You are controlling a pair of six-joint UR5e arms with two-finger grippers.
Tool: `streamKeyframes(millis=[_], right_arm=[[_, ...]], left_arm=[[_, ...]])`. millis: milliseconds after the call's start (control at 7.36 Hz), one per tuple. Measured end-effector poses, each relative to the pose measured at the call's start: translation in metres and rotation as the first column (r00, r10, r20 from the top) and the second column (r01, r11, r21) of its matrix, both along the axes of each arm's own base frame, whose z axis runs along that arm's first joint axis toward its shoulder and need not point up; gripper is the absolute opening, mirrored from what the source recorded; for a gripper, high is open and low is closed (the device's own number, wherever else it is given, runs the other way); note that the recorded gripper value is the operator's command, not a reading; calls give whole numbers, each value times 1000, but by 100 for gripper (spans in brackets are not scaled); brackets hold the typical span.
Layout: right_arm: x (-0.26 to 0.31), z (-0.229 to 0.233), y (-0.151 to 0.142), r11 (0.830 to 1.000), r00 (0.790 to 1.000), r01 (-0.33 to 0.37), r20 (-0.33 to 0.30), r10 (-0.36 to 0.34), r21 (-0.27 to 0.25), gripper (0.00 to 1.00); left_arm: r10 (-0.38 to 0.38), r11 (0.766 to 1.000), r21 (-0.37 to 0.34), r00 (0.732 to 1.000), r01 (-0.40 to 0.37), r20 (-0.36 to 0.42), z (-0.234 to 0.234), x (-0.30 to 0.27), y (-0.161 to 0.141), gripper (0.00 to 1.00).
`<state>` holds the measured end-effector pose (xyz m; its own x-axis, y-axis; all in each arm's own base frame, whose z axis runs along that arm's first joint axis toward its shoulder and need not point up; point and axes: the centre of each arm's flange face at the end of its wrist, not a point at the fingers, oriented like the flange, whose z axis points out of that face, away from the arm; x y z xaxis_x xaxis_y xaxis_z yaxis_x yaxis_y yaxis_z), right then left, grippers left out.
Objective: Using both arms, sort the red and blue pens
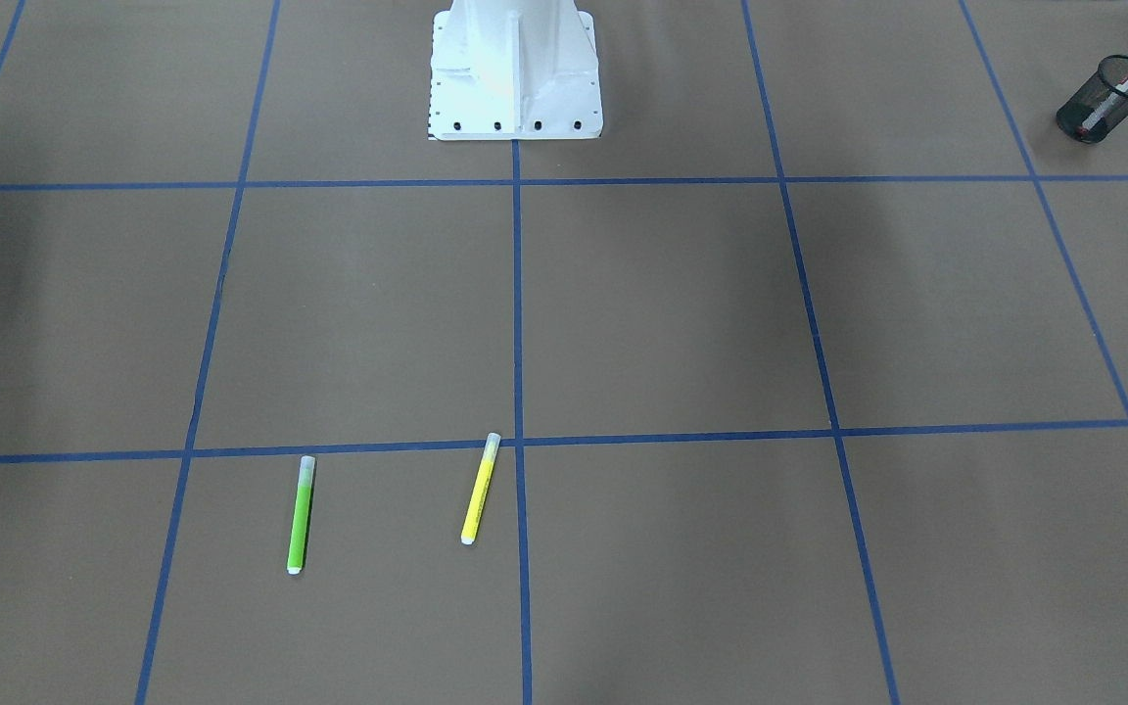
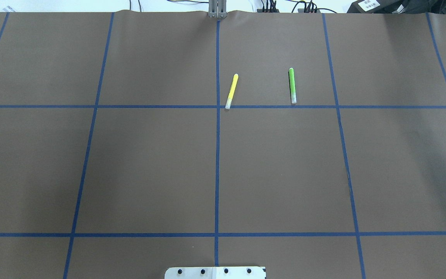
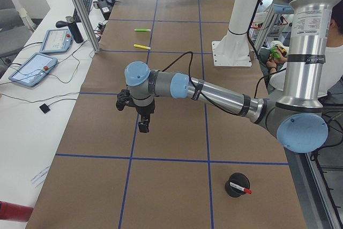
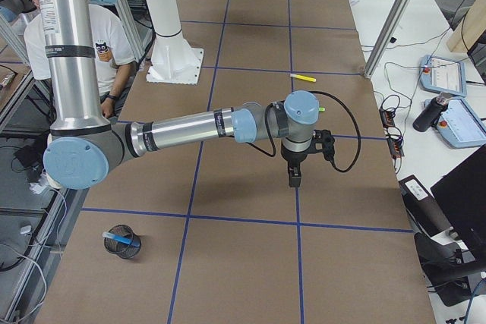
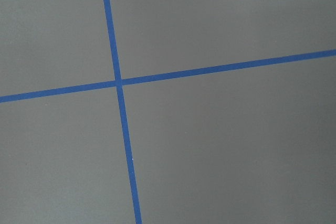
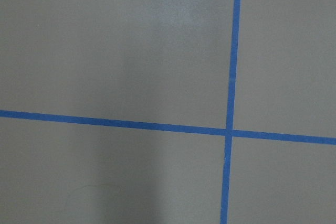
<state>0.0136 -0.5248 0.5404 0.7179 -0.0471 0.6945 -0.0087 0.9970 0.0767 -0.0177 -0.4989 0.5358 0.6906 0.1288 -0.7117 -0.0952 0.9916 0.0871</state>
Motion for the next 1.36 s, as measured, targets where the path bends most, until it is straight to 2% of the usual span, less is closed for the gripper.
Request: streamKeyframes(millis=[272,544,1359], right_arm=[[1,-12,12,1000,1000,1,-2,-1,-20,99],[1,-16,17,1000,1000,1,2,-1,-19,99],[0,-18,22,1000,1000,2,16,-1,-19,99]], left_arm=[[2,1000,-18,1000,-2,0,9,1,-1,100],[3,1000,-30,1000,-3,-1,17,1,-2,100],[3,1000,0,1000,-3,-5,11,1,-5,100]])
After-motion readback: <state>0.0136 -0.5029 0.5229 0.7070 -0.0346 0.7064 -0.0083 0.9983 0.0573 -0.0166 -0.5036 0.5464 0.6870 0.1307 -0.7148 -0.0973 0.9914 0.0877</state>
